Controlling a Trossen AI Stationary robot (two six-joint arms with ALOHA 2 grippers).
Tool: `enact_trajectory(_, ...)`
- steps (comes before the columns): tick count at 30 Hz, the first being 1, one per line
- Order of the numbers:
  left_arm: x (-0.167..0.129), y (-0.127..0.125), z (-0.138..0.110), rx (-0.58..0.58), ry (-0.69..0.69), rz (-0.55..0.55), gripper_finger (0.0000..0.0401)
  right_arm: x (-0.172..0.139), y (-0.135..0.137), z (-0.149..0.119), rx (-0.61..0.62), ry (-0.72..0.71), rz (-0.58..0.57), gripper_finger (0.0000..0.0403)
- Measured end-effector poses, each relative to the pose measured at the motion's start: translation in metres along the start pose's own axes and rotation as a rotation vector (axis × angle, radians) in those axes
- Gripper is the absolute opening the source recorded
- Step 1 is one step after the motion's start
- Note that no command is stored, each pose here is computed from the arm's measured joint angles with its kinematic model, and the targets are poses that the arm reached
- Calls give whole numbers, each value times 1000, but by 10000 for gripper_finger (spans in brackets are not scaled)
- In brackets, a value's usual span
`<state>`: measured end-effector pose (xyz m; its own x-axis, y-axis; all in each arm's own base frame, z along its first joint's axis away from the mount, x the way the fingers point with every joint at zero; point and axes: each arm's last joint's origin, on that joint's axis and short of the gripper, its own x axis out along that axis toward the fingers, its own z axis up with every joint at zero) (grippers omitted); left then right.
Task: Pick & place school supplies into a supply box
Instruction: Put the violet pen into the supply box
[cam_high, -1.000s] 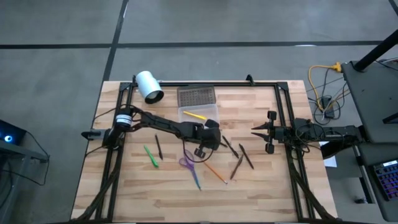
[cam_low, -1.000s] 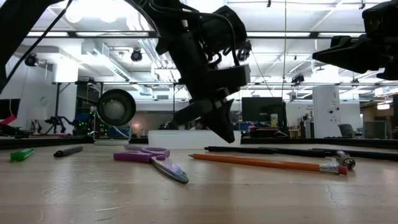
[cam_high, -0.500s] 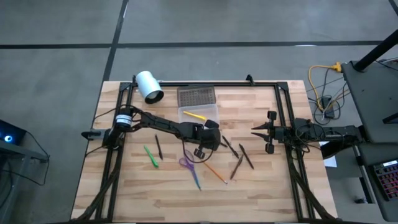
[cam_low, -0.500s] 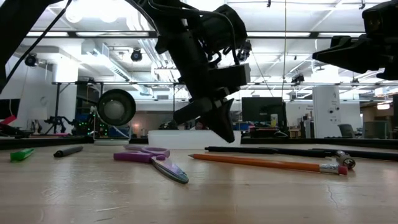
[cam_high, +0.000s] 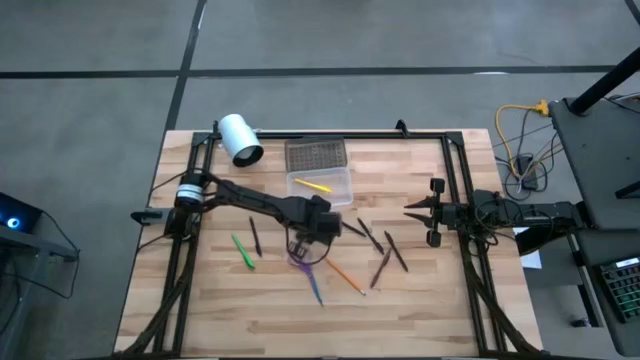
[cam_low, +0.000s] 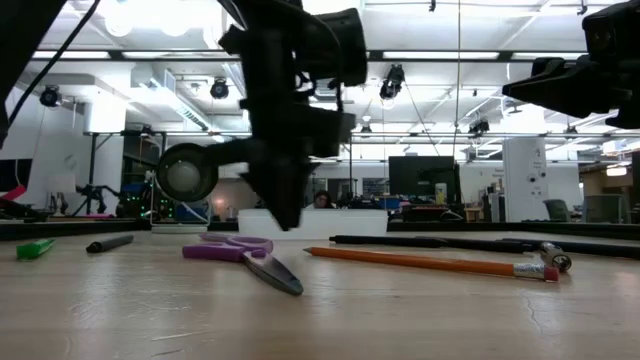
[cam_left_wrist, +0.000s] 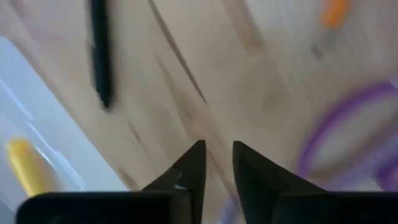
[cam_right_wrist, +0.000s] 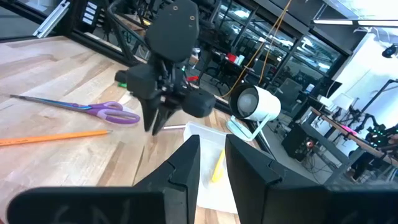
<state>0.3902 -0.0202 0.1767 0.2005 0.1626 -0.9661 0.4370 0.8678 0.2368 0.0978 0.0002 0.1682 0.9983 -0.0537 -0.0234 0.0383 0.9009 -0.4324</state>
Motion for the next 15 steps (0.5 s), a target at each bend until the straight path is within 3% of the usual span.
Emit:
enact_trajectory(7, -17, -14, -11, -25, 67, -110, 100, 0, 0, 0, 0, 0, 0, 68)
enact_trajectory(15, -22, -12, -18, 120, 81, -126, 100, 0, 0, 0, 0, 0, 0, 68)
